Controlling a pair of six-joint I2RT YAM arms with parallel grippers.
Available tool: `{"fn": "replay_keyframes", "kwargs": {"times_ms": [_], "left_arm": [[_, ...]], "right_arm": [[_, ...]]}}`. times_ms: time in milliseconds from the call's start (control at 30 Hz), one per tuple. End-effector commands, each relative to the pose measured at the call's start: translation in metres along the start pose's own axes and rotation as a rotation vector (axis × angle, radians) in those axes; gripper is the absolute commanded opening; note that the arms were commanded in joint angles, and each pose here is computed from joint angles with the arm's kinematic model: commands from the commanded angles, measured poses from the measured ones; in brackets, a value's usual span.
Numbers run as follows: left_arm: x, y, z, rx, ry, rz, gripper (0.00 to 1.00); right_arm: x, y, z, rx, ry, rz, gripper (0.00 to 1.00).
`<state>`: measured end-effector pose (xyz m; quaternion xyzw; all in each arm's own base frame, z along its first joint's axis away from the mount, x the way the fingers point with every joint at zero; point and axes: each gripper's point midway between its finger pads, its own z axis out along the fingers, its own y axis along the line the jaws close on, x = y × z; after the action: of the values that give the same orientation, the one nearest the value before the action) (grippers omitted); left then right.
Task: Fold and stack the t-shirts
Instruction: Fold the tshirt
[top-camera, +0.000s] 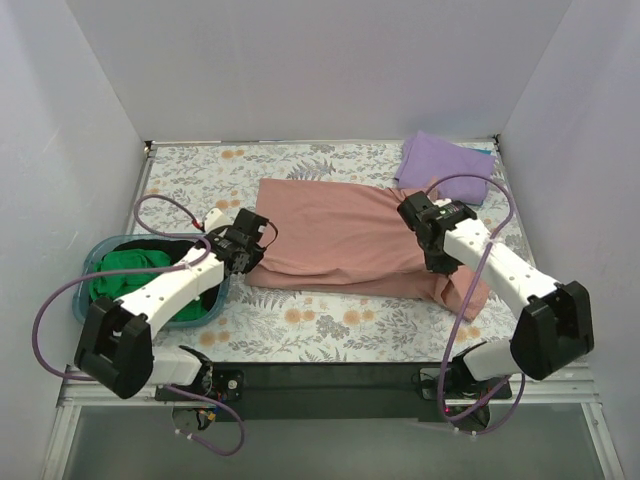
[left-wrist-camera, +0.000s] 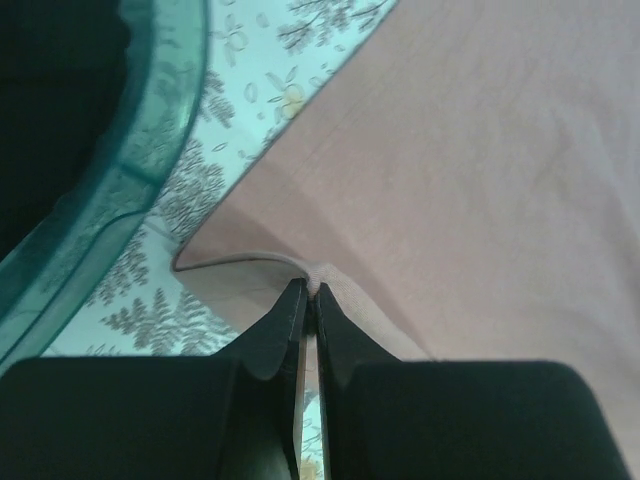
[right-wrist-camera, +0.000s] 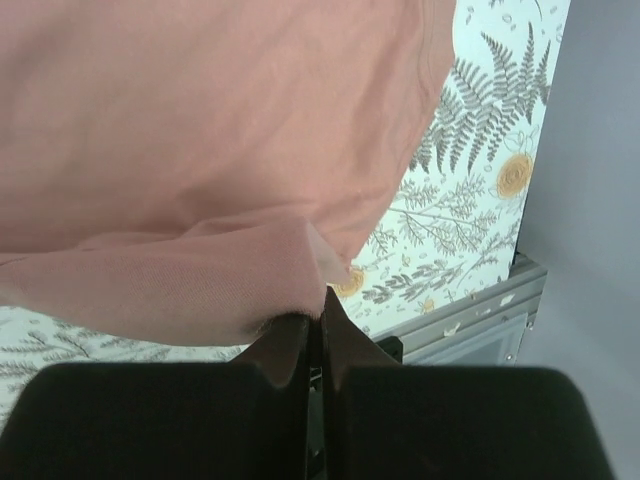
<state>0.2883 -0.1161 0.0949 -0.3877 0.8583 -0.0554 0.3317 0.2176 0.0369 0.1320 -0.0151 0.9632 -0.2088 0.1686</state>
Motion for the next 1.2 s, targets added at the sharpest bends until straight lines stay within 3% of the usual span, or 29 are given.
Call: {"fn": "replay_keyframes", "kwargs": {"times_ms": [0,300,533,567,733,800,833,867,900,1000,1100,1133,1167], "left_arm": [[-0.025,-0.035,0.002,0.066,-0.063,-0.024,0.0],[-0.034,-0.04,0.043,-0.008,-0.064,-0.06,0.0],[-0.038,-0.057,0.076,-0.03,-0.053,-0.06,0.0],[-0.038,-0.059,0.08,-0.032,-0.048,-0.063,0.0],[-0.043,-0.066,0.093,-0.05,-0.047,-0.08,0.21],[-0.047,-0.073,0.091,-0.031,-0.049,-0.089,0.68],[-0.049,-0.077,0.088,-0.017,-0.047,-0.084,0.84],[-0.051,-0.082,0.083,0.006,-0.046,-0.085,0.92],[-0.053,-0.084,0.08,0.018,-0.046,-0.082,0.92],[-0.052,-0.087,0.067,0.063,-0.025,-0.073,0.93],[-0.044,-0.084,0.056,0.108,0.003,-0.058,0.93],[-0.041,-0.083,0.052,0.117,0.01,-0.054,0.93],[-0.038,-0.08,0.05,0.122,0.017,-0.045,0.93]], "right_arm": [[-0.045,0.005,0.0,0.003,-0.114,0.017,0.01],[-0.077,-0.003,0.03,0.105,-0.07,-0.015,0.01],[-0.113,0.0,0.064,0.196,-0.046,-0.142,0.01],[-0.119,-0.001,0.067,0.22,-0.047,-0.148,0.05],[-0.165,0.003,0.089,0.292,-0.091,-0.172,0.17],[-0.18,0.003,0.094,0.294,-0.113,-0.181,0.38],[-0.181,0.004,0.099,0.303,-0.107,-0.183,0.64],[-0.183,0.002,0.098,0.308,-0.11,-0.178,0.7],[-0.184,0.002,0.098,0.307,-0.115,-0.169,0.85],[-0.178,-0.004,0.087,0.292,-0.143,-0.069,0.88],[-0.157,0.0,0.078,0.173,-0.156,0.025,0.87],[-0.159,0.01,0.065,0.052,-0.203,0.09,0.87],[-0.135,0.017,0.076,0.005,-0.161,0.082,0.86]]}}
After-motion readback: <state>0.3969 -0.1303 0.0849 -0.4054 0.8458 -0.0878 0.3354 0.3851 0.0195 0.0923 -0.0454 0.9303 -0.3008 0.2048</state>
